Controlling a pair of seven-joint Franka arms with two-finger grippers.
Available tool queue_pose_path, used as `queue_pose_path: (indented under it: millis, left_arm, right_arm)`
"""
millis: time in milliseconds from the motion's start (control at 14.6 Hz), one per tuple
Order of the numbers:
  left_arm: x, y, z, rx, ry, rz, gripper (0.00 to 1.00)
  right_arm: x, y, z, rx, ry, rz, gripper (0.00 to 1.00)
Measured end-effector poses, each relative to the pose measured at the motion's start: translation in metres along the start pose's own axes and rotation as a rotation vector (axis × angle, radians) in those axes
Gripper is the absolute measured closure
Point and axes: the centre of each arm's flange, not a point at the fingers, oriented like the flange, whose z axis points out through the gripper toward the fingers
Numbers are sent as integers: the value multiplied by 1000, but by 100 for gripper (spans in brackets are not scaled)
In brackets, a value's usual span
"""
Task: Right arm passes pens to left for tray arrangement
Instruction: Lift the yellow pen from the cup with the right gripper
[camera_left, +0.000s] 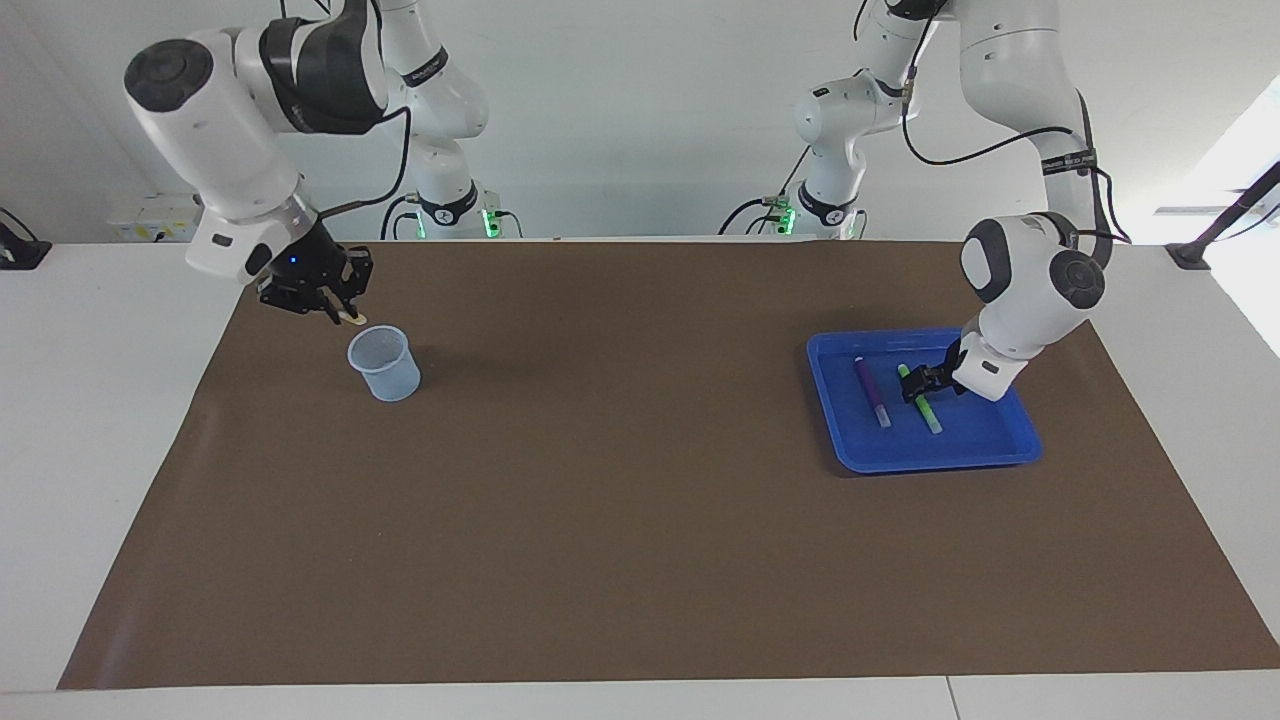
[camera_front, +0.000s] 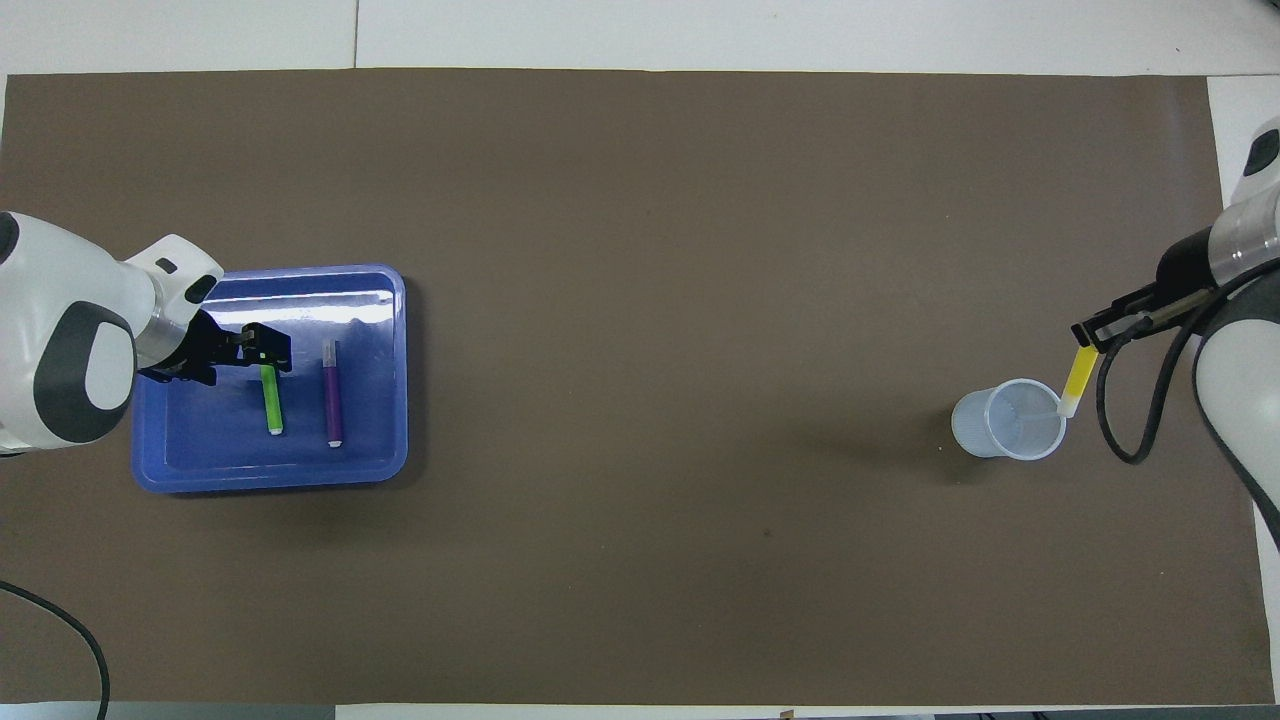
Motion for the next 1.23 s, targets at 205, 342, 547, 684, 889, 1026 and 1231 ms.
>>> queue_pose_path:
  millis: [205,342,547,684,889,1026,1231]
  left_arm:
    - [1,30,-47,-46,-56,-108,0]
    - [-6,61,-80,-88,-91,-213,0]
    - [-24,108,-126,-184,-141,-433,0]
    - [-38,132,-153,-262,-169,-620,0]
    - [-62,159,-191,-358,-229,-881,0]
    - [-77,173,-210,-391,-261,-1059,0]
    - [-94,204,-229,-440,-307,-1318,0]
  right_arm:
    - [24,-65,-29,112,87,141,82]
    - [36,-99,-33,226,106,318,82]
    - [47,-140,-37,333,96,499,82]
    - [55,-169,-42,381,113,611,82]
    - [66,-213,-51,477,139,811,82]
    - [72,-240,-51,527,170,923,82]
    - [74,-278,-38,580,194,1019,82]
